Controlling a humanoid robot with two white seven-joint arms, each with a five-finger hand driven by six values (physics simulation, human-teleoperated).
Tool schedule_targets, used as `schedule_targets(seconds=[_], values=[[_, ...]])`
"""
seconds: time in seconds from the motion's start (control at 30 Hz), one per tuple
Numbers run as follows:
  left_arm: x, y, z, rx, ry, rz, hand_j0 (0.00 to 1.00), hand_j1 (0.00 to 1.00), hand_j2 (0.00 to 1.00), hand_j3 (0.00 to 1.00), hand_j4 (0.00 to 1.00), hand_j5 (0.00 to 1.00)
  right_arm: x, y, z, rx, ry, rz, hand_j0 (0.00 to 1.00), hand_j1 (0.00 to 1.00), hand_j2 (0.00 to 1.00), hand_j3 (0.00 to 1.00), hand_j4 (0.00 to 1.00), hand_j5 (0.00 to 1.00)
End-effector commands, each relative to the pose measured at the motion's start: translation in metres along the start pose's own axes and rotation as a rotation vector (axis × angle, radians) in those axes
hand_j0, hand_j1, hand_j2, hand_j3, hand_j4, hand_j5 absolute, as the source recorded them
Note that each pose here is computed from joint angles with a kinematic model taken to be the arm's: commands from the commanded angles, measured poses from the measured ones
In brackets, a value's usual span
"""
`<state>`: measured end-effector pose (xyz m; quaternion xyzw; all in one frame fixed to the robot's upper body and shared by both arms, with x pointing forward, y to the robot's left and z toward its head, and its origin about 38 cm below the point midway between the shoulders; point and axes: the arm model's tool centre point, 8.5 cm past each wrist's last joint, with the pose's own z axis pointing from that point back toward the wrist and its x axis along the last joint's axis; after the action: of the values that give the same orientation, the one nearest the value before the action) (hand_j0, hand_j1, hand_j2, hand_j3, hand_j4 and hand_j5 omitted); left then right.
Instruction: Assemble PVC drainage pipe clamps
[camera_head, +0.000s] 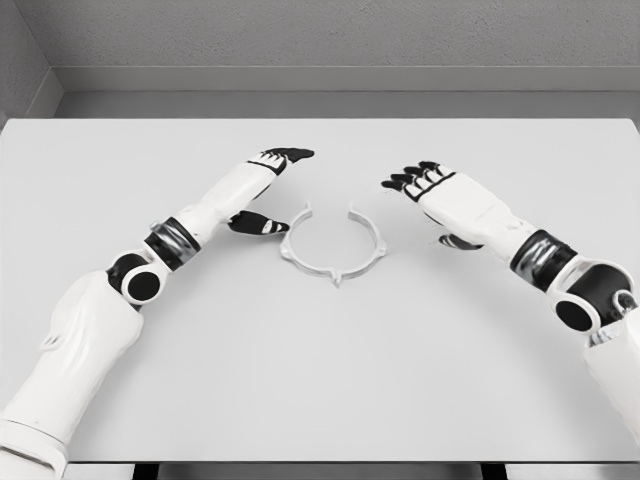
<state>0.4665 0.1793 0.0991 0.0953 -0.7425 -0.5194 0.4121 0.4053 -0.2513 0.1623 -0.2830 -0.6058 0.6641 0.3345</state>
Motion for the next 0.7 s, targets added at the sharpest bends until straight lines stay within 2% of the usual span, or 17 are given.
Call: schedule_targets(seconds=[0.0, 0.07, 0.17, 0.23, 0.33, 0.43, 0.63, 0.67], values=[[0.001, 0.0, -0.001, 0.005, -0.003, 0.007, 1.0, 1.0, 1.0, 1.0, 1.0, 1.0, -0.022, -0.038, 0.02, -0.103, 0.063, 0.036, 1.0, 1.0, 1.0, 1.0, 1.0, 1.0], [0.001, 0.0, -0.001, 0.005, -0.004, 0.008, 1.0, 1.0, 1.0, 1.0, 1.0, 1.0, -0.028, -0.044, 0.041, -0.138, 0.091, 0.017, 1.0, 1.0, 1.0, 1.0, 1.0, 1.0], [0.004, -0.002, -0.004, 0.006, -0.009, 0.013, 1.0, 1.0, 1.0, 1.0, 1.0, 1.0, -0.032, -0.04, 0.066, -0.166, 0.061, -0.019, 1.0, 1.0, 1.0, 1.0, 1.0, 1.0], [0.005, -0.002, -0.005, 0.007, -0.012, 0.014, 1.0, 1.0, 1.0, 1.0, 1.0, 1.0, -0.039, -0.041, 0.083, -0.18, 0.061, 0.002, 1.0, 1.0, 1.0, 1.0, 1.0, 1.0], [0.005, -0.001, -0.005, 0.011, -0.011, 0.013, 1.0, 1.0, 1.0, 1.0, 1.0, 1.0, -0.042, -0.035, 0.088, -0.173, 0.074, -0.008, 1.0, 1.0, 1.0, 1.0, 1.0, 1.0], [0.001, 0.013, -0.006, 0.031, -0.009, 0.001, 1.0, 1.0, 1.0, 1.0, 1.0, 1.0, -0.05, -0.032, 0.098, -0.173, 0.11, -0.016, 1.0, 1.0, 1.0, 1.0, 1.0, 1.0], [-0.007, 0.031, 0.015, 0.03, -0.002, -0.047, 1.0, 1.0, 1.0, 1.0, 1.0, 1.0, -0.054, -0.027, 0.099, -0.168, 0.123, -0.032, 1.0, 1.0, 1.0, 1.0, 1.0, 1.0], [-0.007, 0.028, 0.018, 0.025, -0.001, -0.045, 1.0, 1.0, 1.0, 1.0, 1.0, 1.0, -0.054, -0.027, 0.098, -0.169, 0.123, -0.033, 1.0, 1.0, 1.0, 1.0, 1.0, 1.0]])
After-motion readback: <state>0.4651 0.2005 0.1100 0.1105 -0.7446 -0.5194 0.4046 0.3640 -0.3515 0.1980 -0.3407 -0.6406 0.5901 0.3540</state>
